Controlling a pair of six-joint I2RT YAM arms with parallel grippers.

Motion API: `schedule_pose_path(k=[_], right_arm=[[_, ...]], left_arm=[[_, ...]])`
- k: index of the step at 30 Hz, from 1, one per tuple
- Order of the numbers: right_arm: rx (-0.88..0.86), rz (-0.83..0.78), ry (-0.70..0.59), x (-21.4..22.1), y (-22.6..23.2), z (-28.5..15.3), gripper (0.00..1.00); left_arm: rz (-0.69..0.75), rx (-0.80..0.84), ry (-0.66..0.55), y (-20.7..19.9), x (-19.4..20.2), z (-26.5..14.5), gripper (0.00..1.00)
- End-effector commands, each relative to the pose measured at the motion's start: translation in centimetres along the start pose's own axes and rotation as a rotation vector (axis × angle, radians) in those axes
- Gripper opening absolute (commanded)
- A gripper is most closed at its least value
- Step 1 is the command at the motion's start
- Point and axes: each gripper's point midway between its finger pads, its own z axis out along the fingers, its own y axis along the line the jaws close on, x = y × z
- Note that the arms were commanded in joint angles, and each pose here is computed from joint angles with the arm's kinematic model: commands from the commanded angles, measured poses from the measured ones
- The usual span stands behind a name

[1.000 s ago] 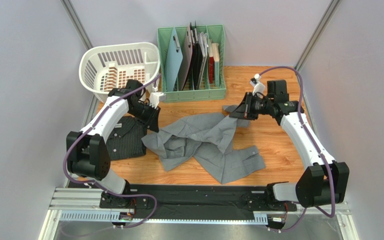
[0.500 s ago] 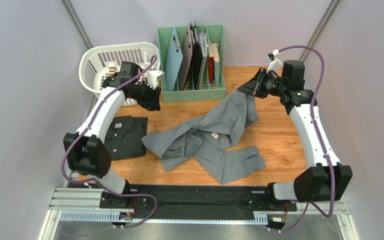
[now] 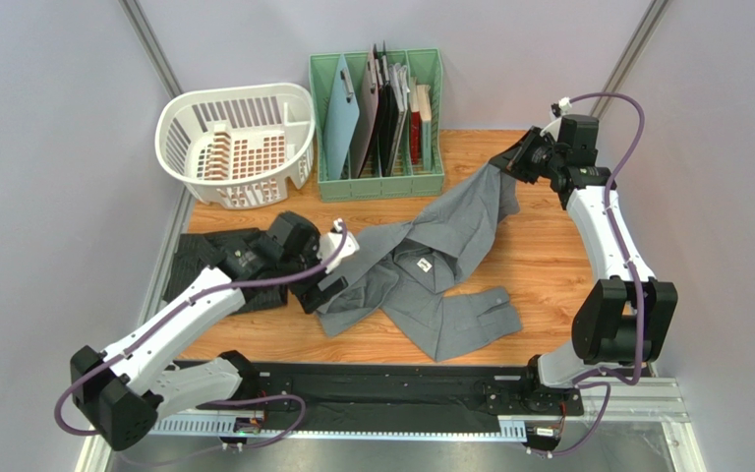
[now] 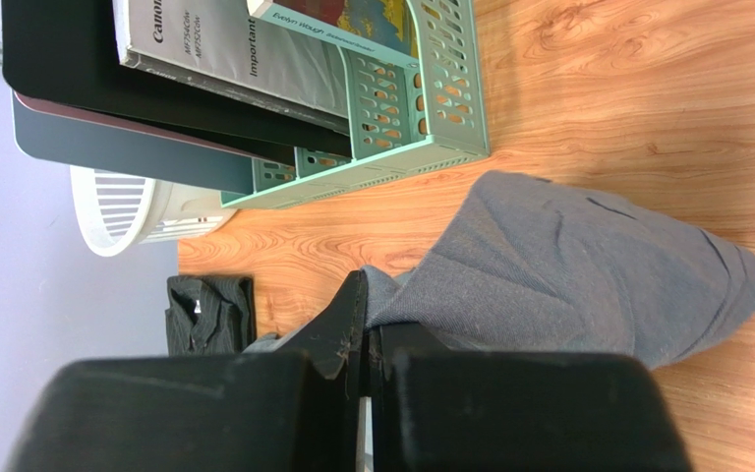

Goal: Fold and stack the long sleeve shirts
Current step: Flatten the shirt out

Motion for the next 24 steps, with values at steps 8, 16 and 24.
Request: schedule_pose_path(k=[8,16,24], right_arm=[[-0.01,-0.053,-0.098,-2.6,0.9,0.1,0.0],[0.011,-0.055,-0.098,-2.5,0.0,0.0,0.0],[0.019,-0.055,-0.098,-2.8,-0.4,-1.1,0.0]], left_arm=[[0.236,-0.455,-0.089,-0.2,-1.7,2.3,0.99],[0.371,-0.554,0.093,-0.3,-0.3,6.8,0.99],[0.405,-0.712,0.156,3.2,0.4,4.2,0.99]])
